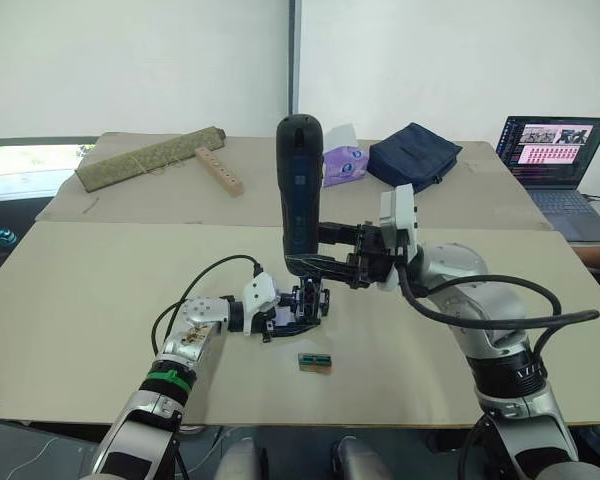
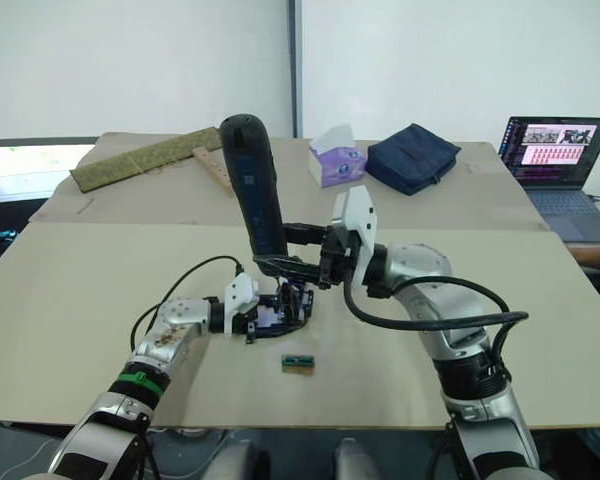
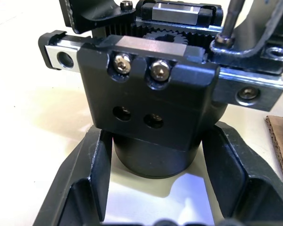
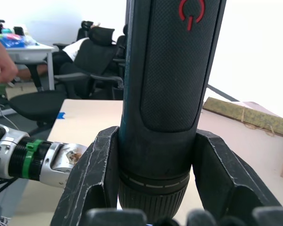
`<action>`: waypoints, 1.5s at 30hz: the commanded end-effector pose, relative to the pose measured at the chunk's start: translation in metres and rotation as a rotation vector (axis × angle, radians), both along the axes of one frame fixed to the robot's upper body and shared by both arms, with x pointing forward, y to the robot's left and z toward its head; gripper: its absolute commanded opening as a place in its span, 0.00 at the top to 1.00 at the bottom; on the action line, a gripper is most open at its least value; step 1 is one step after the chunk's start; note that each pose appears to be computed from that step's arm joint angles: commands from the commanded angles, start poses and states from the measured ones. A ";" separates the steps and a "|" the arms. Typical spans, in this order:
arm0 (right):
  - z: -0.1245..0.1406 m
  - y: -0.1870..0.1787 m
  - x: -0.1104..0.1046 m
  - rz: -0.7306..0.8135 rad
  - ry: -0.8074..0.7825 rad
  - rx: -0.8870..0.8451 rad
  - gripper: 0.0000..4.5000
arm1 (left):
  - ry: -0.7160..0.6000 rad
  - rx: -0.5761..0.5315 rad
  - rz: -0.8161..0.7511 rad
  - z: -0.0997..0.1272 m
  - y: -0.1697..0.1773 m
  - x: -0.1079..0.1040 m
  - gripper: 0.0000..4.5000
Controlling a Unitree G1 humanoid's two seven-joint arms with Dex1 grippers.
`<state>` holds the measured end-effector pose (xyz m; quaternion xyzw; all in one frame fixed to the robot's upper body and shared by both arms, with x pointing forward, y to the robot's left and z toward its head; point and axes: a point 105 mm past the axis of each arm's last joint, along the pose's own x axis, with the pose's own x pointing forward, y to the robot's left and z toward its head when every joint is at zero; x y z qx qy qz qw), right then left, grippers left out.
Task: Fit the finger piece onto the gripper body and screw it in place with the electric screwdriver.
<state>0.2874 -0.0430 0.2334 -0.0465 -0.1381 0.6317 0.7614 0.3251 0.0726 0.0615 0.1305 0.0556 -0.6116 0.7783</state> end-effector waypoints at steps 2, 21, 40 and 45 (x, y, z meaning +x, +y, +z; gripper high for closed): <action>0.042 -0.010 -0.012 0.043 -0.149 0.126 0.59 | 0.102 0.083 -0.002 -0.026 0.001 -0.009 0.49; 0.054 -0.020 -0.015 0.099 -0.180 0.138 0.59 | 0.141 0.127 0.010 -0.039 0.007 -0.011 0.49; 0.055 -0.106 -0.041 -0.175 -0.192 0.035 0.59 | 0.080 0.032 0.122 -0.001 0.103 -0.035 0.01; 0.018 -0.147 -0.048 -0.335 -0.140 -0.030 0.59 | 0.002 0.026 0.145 0.017 0.144 -0.052 0.01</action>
